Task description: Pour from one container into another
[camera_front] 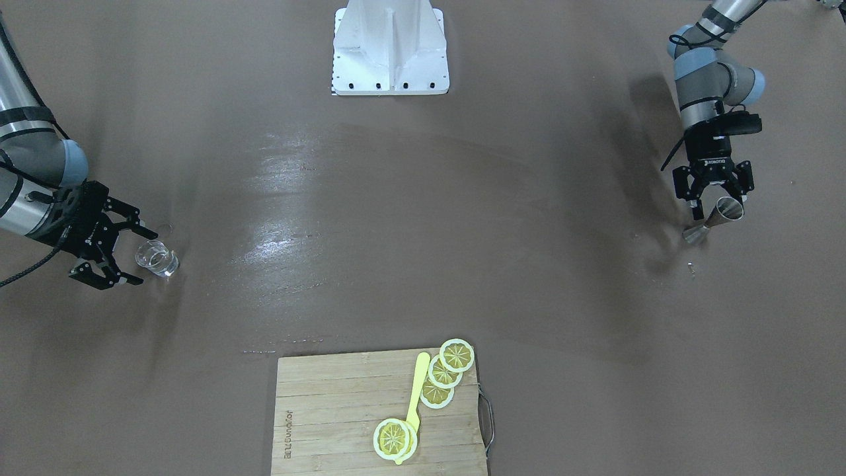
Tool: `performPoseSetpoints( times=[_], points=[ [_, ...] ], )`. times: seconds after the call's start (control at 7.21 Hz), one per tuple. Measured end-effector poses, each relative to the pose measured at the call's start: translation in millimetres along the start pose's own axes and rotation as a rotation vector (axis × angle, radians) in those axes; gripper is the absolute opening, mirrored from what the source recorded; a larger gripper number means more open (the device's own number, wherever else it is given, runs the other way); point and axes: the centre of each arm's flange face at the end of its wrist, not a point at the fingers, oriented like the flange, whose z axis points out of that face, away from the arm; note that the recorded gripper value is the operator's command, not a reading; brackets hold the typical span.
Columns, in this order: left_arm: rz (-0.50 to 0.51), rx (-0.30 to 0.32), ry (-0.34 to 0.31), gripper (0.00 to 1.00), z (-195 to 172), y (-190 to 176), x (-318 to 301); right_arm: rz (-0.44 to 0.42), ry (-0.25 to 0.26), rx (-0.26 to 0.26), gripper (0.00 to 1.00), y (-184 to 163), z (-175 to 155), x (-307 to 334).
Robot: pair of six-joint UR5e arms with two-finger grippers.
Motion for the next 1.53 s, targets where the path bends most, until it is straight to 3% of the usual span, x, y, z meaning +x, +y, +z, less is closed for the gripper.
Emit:
performPoseSetpoints(
  times=[0.56, 0.83, 1.11, 1.25, 1.53],
  points=[
    [0.010, 0.007, -0.032, 0.81, 8, 5, 14, -0.003, -0.004, 0.008, 0.82, -7, 10, 7],
    [0.007, 0.012, -0.041, 0.75, 12, 4, 20, 0.001, -0.007, 0.008, 0.70, -7, 11, 6],
    [0.007, 0.016, -0.050, 0.72, 16, 2, 22, 0.007, -0.008, 0.006, 0.46, -6, 12, 5],
    [0.009, 0.019, -0.058, 0.63, 19, 0, 23, 0.009, -0.008, 0.006, 0.33, -7, 12, 5],
    [0.000, 0.022, -0.061, 0.30, 21, 0, 29, 0.009, -0.002, 0.011, 0.00, -9, 8, 8]
  ],
)
